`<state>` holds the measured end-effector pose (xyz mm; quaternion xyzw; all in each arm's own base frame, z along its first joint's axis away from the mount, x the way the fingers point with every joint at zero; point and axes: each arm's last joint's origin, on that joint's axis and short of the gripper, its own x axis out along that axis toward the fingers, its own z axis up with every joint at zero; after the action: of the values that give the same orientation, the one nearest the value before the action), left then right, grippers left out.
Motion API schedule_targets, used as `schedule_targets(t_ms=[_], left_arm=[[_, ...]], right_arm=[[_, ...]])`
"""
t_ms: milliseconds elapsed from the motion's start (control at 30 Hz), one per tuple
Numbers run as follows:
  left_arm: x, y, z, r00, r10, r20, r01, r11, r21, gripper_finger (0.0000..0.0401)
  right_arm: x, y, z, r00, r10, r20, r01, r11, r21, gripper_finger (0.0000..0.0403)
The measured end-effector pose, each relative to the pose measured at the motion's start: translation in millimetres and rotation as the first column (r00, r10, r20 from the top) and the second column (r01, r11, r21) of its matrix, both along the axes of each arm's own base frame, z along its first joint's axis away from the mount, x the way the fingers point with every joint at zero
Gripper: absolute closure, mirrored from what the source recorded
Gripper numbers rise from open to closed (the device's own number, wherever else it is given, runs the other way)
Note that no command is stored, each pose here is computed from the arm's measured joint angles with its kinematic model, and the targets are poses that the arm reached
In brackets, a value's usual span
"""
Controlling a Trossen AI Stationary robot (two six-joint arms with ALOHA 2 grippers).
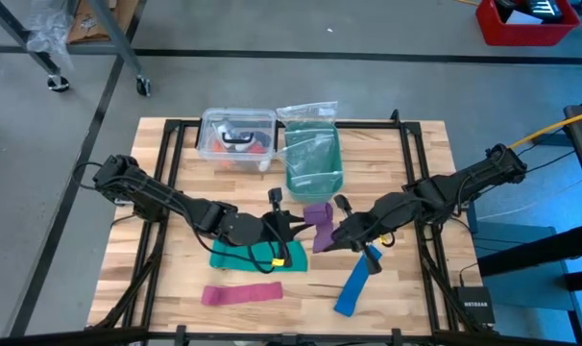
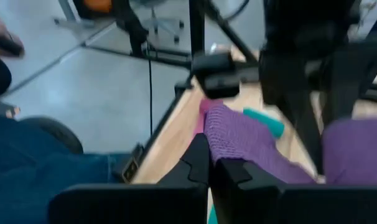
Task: Roll bandage
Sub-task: Roll the purple bandage
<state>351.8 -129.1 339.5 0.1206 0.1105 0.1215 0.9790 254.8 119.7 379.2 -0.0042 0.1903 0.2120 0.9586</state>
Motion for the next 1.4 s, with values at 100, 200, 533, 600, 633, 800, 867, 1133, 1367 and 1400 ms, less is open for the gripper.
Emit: schedule_targets(t_ms=[100, 200, 533, 600, 633, 800, 867, 1133, 1367, 1400], left_arm=[[-0.2, 0.1, -1.8, 1.000, 0.003, -0.012, -0.003, 1.000, -0.010, 0.0399], [-0.5, -1.2, -2.0, 1.000, -0.004, -0.011, 0.004, 1.000, -0.019, 0.0398], [0.1, -4.3, -2.2, 0.994, -0.105, -0.016, 0.104, 0.993, -0.053, 0.0397], [0.1, -4.9, -2.3, 0.992, -0.122, -0.015, 0.121, 0.991, -0.064, 0.0397], [0.3, -5.3, -2.4, 0.991, -0.135, -0.016, 0.134, 0.989, -0.068, 0.0397], [0.1, -8.6, -3.0, 0.983, -0.183, -0.018, 0.181, 0.980, -0.083, 0.0396], [0.3, -10.3, -4.2, 0.982, -0.187, -0.020, 0.185, 0.979, -0.082, 0.0396], [1.1, -12.2, -6.7, 0.980, -0.195, -0.029, 0.192, 0.978, -0.084, 0.0396], [0.8, -14.0, -6.3, 0.979, -0.202, -0.023, 0.200, 0.976, -0.086, 0.0396], [0.5, -14.6, -6.3, 0.979, -0.203, -0.022, 0.200, 0.976, -0.090, 0.0396]], right_arm=[[0.9, 0.1, 3.2, 0.999, -0.010, 0.033, 0.010, 1.000, 0.011, 0.0400], [1.5, -0.9, 5.2, 0.997, -0.046, 0.056, 0.046, 0.999, 0.007, 0.0401], [4.2, -5.4, 7.7, 0.984, -0.152, 0.096, 0.153, 0.988, -0.007, 0.0401], [5.8, -9.1, 7.7, 0.982, -0.166, 0.095, 0.167, 0.986, -0.007, 0.0401], [6.7, -11.2, 7.7, 0.980, -0.175, 0.096, 0.177, 0.984, -0.009, 0.0401], [11.2, -23.4, 7.2, 0.973, -0.206, 0.102, 0.211, 0.977, -0.037, 0.0400], [12.6, -27.3, 6.9, 0.972, -0.212, 0.099, 0.217, 0.976, -0.036, 0.0400], [13.0, -30.1, 5.0, 0.979, -0.184, 0.086, 0.190, 0.980, -0.063, 0.0400], [12.5, -29.0, 4.3, 0.988, -0.101, 0.115, 0.118, 0.981, -0.151, 0.0372], [12.5, -29.1, 4.3, 0.988, -0.100, 0.115, 0.118, 0.981, -0.154, 0.0359]])
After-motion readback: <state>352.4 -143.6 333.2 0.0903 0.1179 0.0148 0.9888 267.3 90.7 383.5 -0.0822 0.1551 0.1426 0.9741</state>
